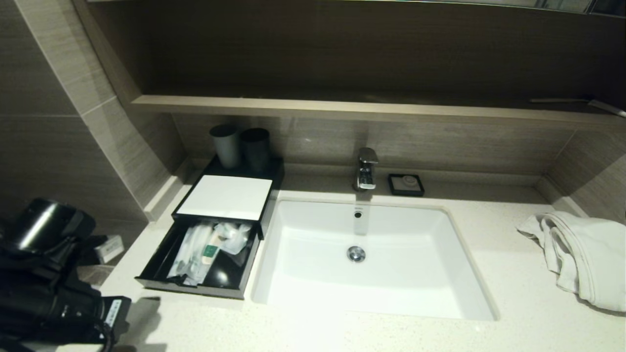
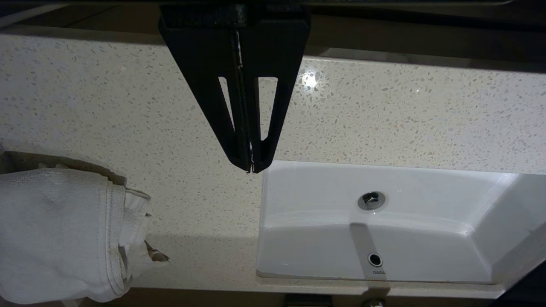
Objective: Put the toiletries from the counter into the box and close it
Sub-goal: Close the drawer
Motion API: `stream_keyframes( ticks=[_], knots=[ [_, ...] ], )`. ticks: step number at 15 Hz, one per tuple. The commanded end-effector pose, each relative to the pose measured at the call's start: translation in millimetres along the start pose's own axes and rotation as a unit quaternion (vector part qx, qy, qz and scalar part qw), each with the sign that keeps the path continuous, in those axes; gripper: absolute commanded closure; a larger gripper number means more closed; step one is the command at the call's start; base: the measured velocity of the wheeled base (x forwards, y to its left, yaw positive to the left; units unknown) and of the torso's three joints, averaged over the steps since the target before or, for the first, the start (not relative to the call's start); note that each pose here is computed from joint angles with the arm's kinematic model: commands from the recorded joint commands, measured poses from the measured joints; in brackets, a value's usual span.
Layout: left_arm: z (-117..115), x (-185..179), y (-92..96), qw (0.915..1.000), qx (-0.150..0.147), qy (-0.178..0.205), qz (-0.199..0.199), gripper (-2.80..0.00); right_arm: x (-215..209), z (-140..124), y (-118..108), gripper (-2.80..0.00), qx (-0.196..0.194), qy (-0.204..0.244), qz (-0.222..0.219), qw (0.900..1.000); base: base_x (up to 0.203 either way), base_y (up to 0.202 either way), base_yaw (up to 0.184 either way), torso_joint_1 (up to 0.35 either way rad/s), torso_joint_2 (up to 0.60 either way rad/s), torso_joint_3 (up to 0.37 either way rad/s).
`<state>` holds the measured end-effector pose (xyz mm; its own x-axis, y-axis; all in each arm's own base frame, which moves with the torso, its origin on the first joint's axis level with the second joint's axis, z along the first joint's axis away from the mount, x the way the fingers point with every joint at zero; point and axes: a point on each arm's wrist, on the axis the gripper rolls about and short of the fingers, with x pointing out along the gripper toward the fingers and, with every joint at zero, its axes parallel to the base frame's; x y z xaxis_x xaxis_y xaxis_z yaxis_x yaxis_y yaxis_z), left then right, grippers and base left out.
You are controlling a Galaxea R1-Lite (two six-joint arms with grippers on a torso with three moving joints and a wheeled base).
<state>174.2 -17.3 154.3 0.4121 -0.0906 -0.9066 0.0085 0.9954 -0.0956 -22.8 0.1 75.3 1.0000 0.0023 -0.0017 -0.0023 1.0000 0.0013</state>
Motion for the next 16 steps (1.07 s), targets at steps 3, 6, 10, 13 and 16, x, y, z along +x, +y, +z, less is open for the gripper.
stream_keyframes(
  ticks=[3,6,10,13,16],
  knots=[
    [-3,20,-3.5,0.9999,0.011,0.007,-0.005,0.00,0,0,0,0.00,0.000,0.000,0.000,1.000,0.000,0.000,0.000,0.000,0.00,0.000],
    [2,29,-5.9,0.9998,0.016,0.004,-0.007,0.00,0,0,0,0.00,0.000,0.000,0.000,1.000,0.000,0.000,0.000,0.000,0.00,0.000],
    [7,36,-6.8,0.9998,0.017,-0.001,-0.008,0.00,0,0,0,0.00,0.000,0.000,0.000,1.000,0.000,0.000,0.000,0.000,0.00,0.000],
    [7,35,-6.8,0.9998,0.016,-0.003,-0.008,0.00,0,0,0,0.00,0.000,0.000,0.000,1.000,0.000,0.000,0.000,0.000,0.00,0.000],
    [9,38,-7.1,0.9998,0.017,-0.007,-0.009,0.00,0,0,0,0.00,0.000,0.000,0.000,1.000,0.000,0.000,0.000,0.000,0.00,0.000]
  ],
)
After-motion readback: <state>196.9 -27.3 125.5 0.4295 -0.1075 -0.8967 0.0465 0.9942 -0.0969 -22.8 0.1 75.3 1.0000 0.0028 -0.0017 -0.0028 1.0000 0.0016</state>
